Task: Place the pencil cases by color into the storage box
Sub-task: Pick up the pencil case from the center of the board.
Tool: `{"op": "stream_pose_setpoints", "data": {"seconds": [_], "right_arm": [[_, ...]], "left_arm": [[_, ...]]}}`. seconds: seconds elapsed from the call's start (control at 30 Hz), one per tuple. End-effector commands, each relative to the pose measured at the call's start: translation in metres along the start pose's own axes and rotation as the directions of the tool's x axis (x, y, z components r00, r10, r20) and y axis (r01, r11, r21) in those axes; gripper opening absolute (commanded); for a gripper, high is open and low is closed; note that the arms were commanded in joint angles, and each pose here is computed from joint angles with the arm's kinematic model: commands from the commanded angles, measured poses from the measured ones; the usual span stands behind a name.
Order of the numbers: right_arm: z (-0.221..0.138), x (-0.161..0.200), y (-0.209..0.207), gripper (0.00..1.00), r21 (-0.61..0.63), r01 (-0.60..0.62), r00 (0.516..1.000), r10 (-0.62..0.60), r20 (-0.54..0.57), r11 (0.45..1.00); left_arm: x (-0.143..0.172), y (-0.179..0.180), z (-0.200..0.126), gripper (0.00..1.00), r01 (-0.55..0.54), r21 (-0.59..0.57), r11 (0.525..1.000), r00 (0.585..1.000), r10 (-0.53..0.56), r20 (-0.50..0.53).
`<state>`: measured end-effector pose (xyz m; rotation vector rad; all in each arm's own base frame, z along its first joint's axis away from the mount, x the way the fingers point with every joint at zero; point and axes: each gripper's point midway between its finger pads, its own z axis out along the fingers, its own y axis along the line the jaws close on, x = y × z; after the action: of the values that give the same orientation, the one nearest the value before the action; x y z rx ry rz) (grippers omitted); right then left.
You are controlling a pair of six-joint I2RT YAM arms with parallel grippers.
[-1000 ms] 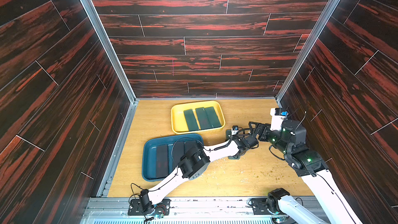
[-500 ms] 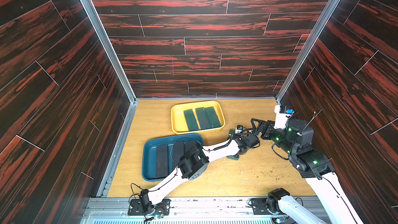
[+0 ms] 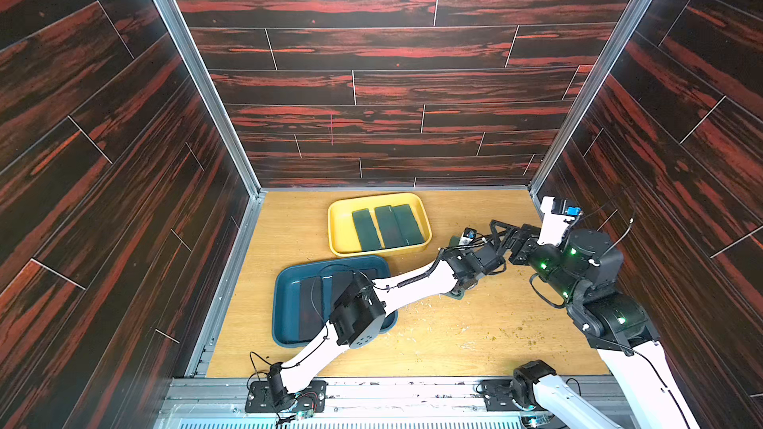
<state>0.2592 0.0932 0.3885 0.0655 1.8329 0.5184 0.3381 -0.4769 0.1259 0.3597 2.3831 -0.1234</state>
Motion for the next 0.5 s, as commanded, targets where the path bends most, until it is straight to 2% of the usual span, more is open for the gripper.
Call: {"op": "stream_pose_setpoints", "data": {"seconds": [0.0,0.2,0.47], "right_arm": [[-0.010,-0.011,0.002,0.94,0.001,-0.004,1.000,0.003,0.031,1.000],[-0.013,-0.014,0.004,0.94,-0.010,0.001,0.999,-0.001,0.038,1.000],[-0.011,-0.011,0.007,0.94,-0.025,0.004,1.000,-0.003,0.029,1.000]], "left_arm": [[-0.043,0.018,-0.052,0.44,0.012,-0.003,1.000,0.994,-0.011,0.104],[-0.063,0.060,-0.070,0.44,0.050,-0.038,0.998,0.991,-0.045,0.130],[-0.078,0.154,-0.087,0.44,0.181,-0.108,0.978,0.972,-0.161,0.172]]}}
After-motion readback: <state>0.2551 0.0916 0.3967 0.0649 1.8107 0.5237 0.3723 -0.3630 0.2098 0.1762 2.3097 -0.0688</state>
